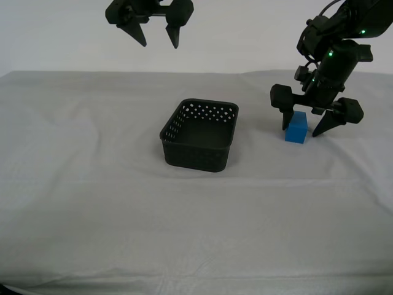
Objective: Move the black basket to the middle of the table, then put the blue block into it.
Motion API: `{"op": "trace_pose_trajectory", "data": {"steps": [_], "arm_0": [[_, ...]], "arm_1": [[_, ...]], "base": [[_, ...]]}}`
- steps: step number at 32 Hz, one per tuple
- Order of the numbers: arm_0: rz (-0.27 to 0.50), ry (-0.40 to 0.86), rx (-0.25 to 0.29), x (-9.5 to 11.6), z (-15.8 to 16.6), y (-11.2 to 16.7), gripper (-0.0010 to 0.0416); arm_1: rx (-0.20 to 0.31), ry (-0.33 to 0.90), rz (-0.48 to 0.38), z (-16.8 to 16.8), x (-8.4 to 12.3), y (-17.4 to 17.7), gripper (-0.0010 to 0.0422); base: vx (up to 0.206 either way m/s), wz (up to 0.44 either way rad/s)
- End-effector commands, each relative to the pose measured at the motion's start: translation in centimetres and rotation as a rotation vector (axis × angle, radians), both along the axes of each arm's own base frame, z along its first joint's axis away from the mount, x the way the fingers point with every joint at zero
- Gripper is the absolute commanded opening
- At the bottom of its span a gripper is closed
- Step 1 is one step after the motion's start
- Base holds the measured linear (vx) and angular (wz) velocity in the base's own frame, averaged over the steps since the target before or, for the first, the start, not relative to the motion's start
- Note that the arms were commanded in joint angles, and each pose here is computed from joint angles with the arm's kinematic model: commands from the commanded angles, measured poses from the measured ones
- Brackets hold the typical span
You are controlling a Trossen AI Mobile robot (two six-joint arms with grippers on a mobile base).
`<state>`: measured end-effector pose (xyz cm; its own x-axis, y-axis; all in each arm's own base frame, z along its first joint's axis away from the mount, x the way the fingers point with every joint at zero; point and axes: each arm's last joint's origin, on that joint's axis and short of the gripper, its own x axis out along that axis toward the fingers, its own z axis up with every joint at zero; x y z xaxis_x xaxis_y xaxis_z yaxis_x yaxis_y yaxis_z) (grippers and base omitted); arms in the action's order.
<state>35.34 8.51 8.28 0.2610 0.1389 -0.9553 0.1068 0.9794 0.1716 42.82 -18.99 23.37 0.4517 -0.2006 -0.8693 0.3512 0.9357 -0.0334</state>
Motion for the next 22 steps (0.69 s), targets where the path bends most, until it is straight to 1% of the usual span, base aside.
{"op": "trace_pose_trajectory", "data": {"steps": [1, 2, 4, 5, 6, 8, 9, 10, 11, 13, 16, 17, 18, 19, 20, 21, 22], "arm_0": [[-0.022, 0.018, -0.005, 0.0, -0.5, 0.0, 0.0301], [-0.026, 0.018, -0.005, 0.0, -0.5, 0.0, 0.0285], [-0.029, 0.014, -0.01, 0.1, -0.4, 0.0, 0.0196], [-0.029, 0.013, -0.01, 0.1, -0.4, 0.0, 0.0173], [-0.029, 0.013, -0.01, 0.1, -0.4, 0.0, 0.0103], [-0.021, 0.012, -0.011, 0.1, -0.4, 0.0, 0.0003], [-0.014, 0.012, -0.012, 0.1, -0.4, 0.0, -0.0008], [-0.013, 0.012, -0.013, 0.1, -0.4, 0.0, 0.0006], [-0.013, 0.015, -0.014, 0.1, -0.4, 0.0, 0.0008], [-0.011, 0.017, -0.014, 0.0, -0.1, 0.1, -0.0004], [0.012, -0.006, -0.001, -0.1, 1.0, 0.3, -0.0002], [0.027, -0.028, 0.014, -0.1, 1.8, 0.5, -0.0001], [0.046, -0.058, 0.038, -0.2, 2.9, 0.8, -0.0001], [0.061, -0.083, 0.063, -0.3, 3.9, 1.2, -0.0001], [0.084, -0.104, 0.096, -0.5, 4.9, 1.5, -0.0001], [0.121, -0.139, 0.145, -0.8, 6.4, 2.2, -0.0001], [0.142, -0.162, 0.167, -1.0, 7.2, 2.6, -0.0001]], "arm_1": [[0.001, -0.002, -0.006, 0.1, 0.0, 0.0, 0.0398], [0.001, -0.002, -0.006, 0.1, 0.0, 0.0, 0.0398], [0.001, -0.003, -0.005, 0.1, 0.0, 0.0, 0.0398], [0.001, -0.003, -0.005, 0.1, 0.0, 0.0, 0.0398], [0.001, -0.004, -0.006, 0.1, 0.0, 0.0, 0.0398], [0.002, -0.001, -0.006, 0.1, 0.0, 0.0, 0.0398], [0.002, -0.001, -0.006, 0.1, 0.0, 0.0, 0.0398], [0.002, -0.001, -0.005, 0.1, 0.0, 0.0, 0.0398], [0.002, -0.002, -0.005, 0.1, 0.0, 0.0, 0.0398], [0.001, -0.003, -0.005, 0.1, 0.0, 0.0, 0.0398], [0.004, -0.004, -0.008, 0.1, 0.0, 0.0, 0.0398], [0.01, -0.005, -0.017, 0.1, 0.0, 0.0, 0.0398], [0.011, -0.006, -0.001, 0.1, 0.0, 0.1, 0.0398], [0.023, -0.02, 0.019, 0.1, 0.2, 0.3, 0.0398], [0.035, -0.037, 0.035, 0.1, 0.5, 0.7, 0.0398], [0.036, -0.052, 0.056, 0.2, 1.0, 1.6, 0.0398], [0.036, -0.061, 0.063, 0.3, 1.3, 2.3, 0.0398]], "base": [[0.0, 0.0], [0.0, 0.0], [0.0, 0.0], [0.0, 0.0], [0.0, 0.0], [0.0, 0.0], [0.0, 0.0], [0.0, 0.0], [0.0, 0.0], [0.0, 0.0], [0.0, 0.0], [0.0, 0.0], [0.0, 0.0], [0.0, 0.0], [0.0, 0.0], [0.0, 0.0], [0.0, 0.0]]}}
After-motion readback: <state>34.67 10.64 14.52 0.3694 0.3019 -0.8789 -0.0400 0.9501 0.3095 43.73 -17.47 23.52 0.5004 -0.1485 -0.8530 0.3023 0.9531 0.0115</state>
